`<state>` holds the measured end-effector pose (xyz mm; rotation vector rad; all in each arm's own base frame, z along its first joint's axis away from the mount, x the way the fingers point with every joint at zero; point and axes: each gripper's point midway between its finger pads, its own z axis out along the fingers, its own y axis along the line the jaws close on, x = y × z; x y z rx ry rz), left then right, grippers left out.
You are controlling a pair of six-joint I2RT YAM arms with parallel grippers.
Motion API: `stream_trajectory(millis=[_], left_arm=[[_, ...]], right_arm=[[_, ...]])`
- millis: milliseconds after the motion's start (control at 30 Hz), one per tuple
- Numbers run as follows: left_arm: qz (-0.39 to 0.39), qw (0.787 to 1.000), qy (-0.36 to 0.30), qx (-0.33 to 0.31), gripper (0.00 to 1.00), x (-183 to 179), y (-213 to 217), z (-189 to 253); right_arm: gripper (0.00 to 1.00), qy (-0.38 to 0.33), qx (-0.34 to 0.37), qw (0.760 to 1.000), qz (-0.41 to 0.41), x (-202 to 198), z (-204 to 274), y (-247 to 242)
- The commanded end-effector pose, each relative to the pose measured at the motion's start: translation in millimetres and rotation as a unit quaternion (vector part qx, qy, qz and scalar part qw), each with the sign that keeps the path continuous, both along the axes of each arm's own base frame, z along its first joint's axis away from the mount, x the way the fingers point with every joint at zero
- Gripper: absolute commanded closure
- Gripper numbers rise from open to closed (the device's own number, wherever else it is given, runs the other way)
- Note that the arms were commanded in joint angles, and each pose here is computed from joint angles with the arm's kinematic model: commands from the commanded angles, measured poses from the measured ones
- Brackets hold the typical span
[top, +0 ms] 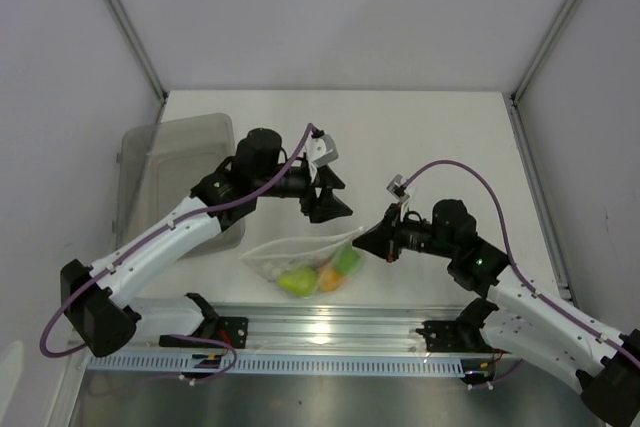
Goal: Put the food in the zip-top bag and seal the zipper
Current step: Zip the zipper food storage bag at the center of the board.
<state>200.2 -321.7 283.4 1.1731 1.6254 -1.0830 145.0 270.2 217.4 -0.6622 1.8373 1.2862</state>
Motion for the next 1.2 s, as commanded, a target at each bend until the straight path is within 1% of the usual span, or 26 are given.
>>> stream_trajectory(millis=[0,133,267,400,467,700,867,933,1167], left_arm=[[-0.003,0.999,-0.023,-0.027,0.29,3.7,-9.9,30.4],[-0.008,0.999,-0.027,-0.017,0.29,1.2,-14.8,25.7],[-0.007,0.999,-0.031,0.009,0.29,-4.8,-15.3,13.7],[0.003,0.999,-0.036,0.031,0.29,-6.1,-13.8,7.0],[0.007,0.999,-0.041,0.035,0.29,-8.0,-15.4,7.2],[0.007,0.998,-0.042,0.034,0.29,-10.8,-19.4,9.5],[0.001,0.999,-0.047,0.014,0.29,-16.0,-19.3,19.3],[-0.004,0.999,-0.051,0.001,0.28,-19.0,-19.1,27.0],[-0.006,0.999,-0.04,0.018,0.28,-18.8,-19.8,17.5]], right_arm=[[1.0,-0.028,0.012,1.0,0.002,3.0,19.3,4.4],[1.0,-0.022,0.009,1.0,-0.001,5.1,17.1,6.1],[1.0,-0.016,0.007,1.0,-0.007,6.1,18.9,5.6],[1.0,-0.026,0.014,0.999,-0.017,8.2,35.5,5.1],[1.0,-0.017,0.007,1.0,-0.019,6.6,34.3,4.2],[1.0,-0.014,-0.002,1.0,-0.026,7.5,39.1,6.2],[1.0,-0.01,-0.009,0.999,-0.03,9.0,35.6,7.1],[1.0,-0.008,-0.01,0.999,-0.029,9.1,34.3,7.7],[1.0,-0.007,-0.009,0.999,-0.032,9.1,36.3,8.7]])
